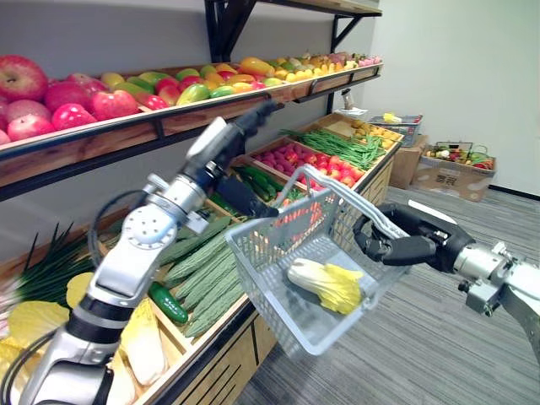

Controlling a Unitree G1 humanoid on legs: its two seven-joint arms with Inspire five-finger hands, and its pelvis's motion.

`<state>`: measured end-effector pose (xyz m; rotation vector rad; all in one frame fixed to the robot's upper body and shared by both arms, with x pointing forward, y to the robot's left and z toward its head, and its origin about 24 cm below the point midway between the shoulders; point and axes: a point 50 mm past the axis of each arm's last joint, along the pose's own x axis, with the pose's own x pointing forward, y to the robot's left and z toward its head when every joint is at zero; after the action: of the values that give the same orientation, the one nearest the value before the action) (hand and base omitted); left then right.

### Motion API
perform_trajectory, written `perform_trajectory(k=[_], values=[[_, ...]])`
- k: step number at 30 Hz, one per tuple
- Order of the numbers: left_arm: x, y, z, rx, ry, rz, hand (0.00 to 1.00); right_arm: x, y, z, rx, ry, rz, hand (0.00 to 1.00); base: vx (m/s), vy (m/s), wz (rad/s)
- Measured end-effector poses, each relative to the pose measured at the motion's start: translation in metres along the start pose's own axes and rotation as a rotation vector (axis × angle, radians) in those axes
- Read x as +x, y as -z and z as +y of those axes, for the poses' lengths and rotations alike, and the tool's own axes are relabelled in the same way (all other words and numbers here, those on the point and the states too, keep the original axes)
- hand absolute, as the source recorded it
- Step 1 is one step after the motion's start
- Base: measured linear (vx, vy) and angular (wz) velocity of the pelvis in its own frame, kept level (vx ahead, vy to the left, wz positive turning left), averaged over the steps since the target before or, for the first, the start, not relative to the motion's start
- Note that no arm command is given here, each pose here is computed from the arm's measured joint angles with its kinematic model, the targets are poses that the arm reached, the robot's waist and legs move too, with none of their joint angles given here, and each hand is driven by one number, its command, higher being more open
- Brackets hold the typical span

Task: Pick vegetable in the basket

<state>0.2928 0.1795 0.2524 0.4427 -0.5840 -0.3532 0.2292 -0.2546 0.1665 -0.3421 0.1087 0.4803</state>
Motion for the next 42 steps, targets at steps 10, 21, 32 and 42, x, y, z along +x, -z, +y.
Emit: perform_trajectory(k=[10, 21, 32, 42], values=[[-0.059, 0.028, 0.032, -0.08, -0.205, 0.131, 1.0, -0.024, 0.017, -0.019, 0.044, 0.162, 0.07, 0.0, 0.02, 0.019, 0.18], [-0.16, 0.082, 0.05, -0.231, -0.681, 0.404, 1.0, -0.05, 0.059, -0.038, 0.229, 0.44, 0.128, 0.0, 0.02, 0.019, 0.14], [-0.333, 0.121, 0.047, -0.31, -1.451, 0.802, 1.0, -0.103, 0.139, -0.032, 0.551, 0.771, 0.287, 0.0, 0.02, 0.02, 0.11], [-0.413, 0.101, 0.002, -0.149, -2.021, 0.873, 1.0, -0.135, 0.204, 0.034, 0.827, 0.988, 0.464, 0.0, -0.01, -0.001, 0.1]])
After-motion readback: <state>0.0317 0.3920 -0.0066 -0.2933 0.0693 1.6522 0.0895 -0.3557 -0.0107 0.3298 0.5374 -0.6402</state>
